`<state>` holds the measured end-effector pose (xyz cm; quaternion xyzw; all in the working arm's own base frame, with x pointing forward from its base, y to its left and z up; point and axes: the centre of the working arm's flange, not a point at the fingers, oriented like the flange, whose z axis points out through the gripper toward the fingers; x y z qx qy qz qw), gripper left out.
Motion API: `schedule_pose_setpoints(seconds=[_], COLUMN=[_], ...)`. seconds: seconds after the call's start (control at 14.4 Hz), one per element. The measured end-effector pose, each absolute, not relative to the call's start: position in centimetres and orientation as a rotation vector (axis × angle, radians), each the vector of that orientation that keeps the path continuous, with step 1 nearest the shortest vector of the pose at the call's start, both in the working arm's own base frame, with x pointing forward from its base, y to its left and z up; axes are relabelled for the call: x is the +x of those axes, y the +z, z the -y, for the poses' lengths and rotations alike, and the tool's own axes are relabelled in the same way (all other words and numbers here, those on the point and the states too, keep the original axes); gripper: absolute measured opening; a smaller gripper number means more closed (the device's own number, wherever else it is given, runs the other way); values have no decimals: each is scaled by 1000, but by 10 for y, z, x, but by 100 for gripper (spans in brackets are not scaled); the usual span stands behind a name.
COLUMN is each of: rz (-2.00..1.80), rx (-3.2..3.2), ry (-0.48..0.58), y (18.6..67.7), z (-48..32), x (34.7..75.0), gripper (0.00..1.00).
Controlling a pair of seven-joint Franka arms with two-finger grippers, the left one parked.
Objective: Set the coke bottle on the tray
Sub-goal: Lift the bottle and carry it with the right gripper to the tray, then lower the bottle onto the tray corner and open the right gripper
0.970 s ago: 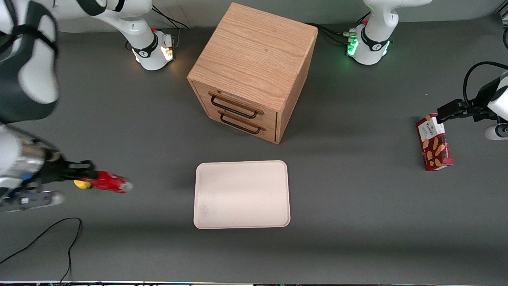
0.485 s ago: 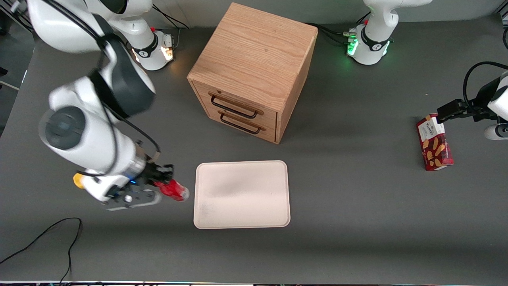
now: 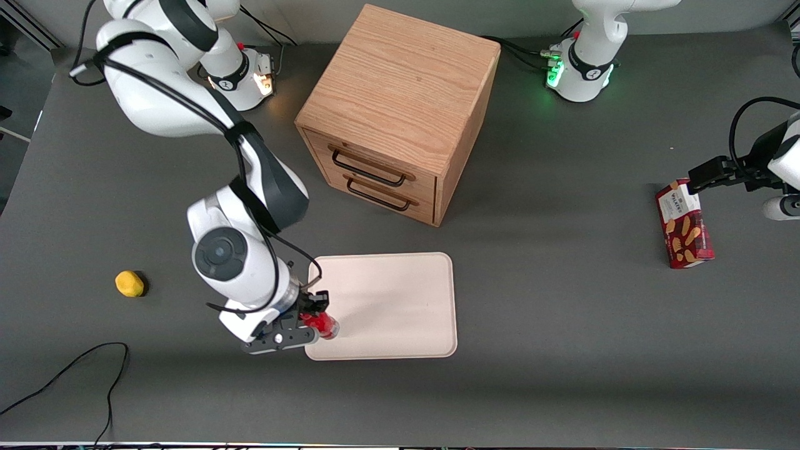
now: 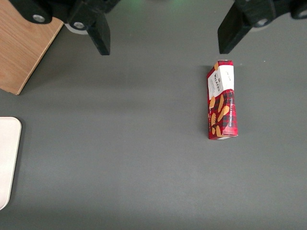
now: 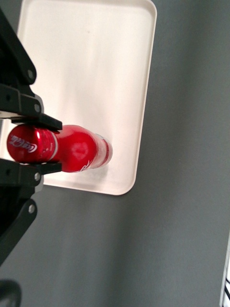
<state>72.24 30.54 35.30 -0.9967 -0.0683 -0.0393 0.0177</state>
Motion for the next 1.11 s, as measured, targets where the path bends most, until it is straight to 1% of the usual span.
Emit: schedule_pose_setpoints(seconds=[0.14, 0.42, 0.49, 0.55, 0.76, 0.9, 0.97, 1.11], rz=[210, 210, 203, 188, 156, 151, 151, 146], rx=[-3097, -3105, -3109, -3111, -3100, -3092, -3092, -3089], ry=[-103, -109, -113, -114, -142, -161, -163, -171], y=[337, 336, 336, 336, 332, 331, 331, 333], z=[-305, -303, -303, -303, -306, -306, -306, -307], x=[724, 725, 726, 726, 726, 727, 727, 728], gripper=[32, 32, 36, 44, 76, 95, 100, 100])
